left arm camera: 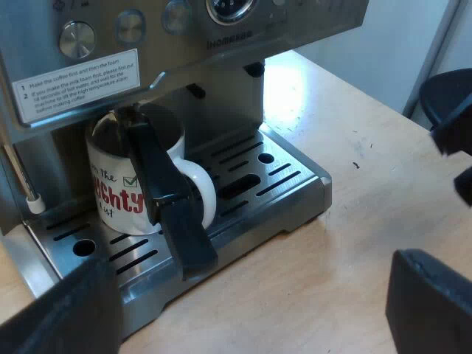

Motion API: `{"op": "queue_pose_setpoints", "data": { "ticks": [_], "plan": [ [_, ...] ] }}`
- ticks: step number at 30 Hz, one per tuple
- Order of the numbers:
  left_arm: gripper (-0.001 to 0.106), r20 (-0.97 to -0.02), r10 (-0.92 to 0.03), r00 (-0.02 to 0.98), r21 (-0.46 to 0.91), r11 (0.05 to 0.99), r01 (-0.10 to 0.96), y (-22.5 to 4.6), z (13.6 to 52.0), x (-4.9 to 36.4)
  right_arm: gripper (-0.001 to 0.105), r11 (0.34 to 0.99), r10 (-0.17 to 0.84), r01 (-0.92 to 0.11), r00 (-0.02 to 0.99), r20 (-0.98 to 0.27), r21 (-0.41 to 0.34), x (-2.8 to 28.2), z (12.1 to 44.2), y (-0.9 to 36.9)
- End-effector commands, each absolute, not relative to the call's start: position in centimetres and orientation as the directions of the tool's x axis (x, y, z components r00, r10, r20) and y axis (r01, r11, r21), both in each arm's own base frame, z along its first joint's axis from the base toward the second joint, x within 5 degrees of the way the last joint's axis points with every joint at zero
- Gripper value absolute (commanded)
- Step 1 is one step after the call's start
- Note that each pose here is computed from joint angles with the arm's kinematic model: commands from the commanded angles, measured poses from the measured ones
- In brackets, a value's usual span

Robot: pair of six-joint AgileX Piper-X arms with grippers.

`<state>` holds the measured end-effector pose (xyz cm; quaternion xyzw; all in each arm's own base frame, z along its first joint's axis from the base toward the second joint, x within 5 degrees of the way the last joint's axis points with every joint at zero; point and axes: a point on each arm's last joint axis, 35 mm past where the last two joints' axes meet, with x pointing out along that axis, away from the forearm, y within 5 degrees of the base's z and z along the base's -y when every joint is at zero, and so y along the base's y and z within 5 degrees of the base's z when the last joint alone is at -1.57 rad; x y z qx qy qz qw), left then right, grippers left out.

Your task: Remove mug from coffee machine

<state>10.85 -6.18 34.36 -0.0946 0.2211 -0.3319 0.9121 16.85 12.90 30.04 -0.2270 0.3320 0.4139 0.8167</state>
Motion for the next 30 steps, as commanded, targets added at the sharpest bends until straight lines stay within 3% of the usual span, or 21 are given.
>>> {"op": "queue_pose_setpoints", "data": {
  "ticks": [1, 5, 11, 14, 19, 24, 30],
  "plan": [
    [0.079, -0.325, -0.655, 0.682, -0.328, 0.754, 0.569, -6.3, 34.6, 10.9, 0.057, 0.528, 0.535, -0.845, 0.411, -0.738, -0.088, 17.0, 29.8, 13.5],
    [0.079, -0.325, -0.655, 0.682, -0.328, 0.754, 0.569, -6.3, 34.6, 10.9, 0.049, 0.478, 0.534, -0.874, 0.367, -0.761, -0.086, 17.1, 28.7, 15.3],
    [0.079, -0.325, -0.655, 0.682, -0.328, 0.754, 0.569, -6.3, 34.6, 10.9, 0.034, 0.487, 0.489, -0.859, 0.417, -0.766, -0.157, 18.0, 27.0, 17.9],
    [0.079, -0.325, -0.655, 0.682, -0.328, 0.754, 0.569, -6.3, 34.6, 10.9, 0.040, 0.568, 0.498, -0.818, 0.434, -0.751, -0.096, 19.0, 26.2, 18.9],
    [0.079, -0.325, -0.655, 0.682, -0.328, 0.754, 0.569, -6.3, 34.6, 10.9, 0.063, 0.676, 0.494, -0.736, 0.481, -0.724, -0.027, 20.6, 24.9, 20.2],
    [0.079, -0.325, -0.655, 0.682, -0.328, 0.754, 0.569, -6.3, 34.6, 10.9, 0.060, 0.702, 0.521, -0.712, 0.521, -0.677, -0.008, 22.2, 23.5, 21.7],
    [0.079, -0.325, -0.655, 0.682, -0.328, 0.754, 0.569, -6.3, 34.6, 10.9, 0.059, 0.755, 0.459, -0.652, 0.608, -0.648, -0.077, 23.7, 21.7, 22.7]
  ]
}}
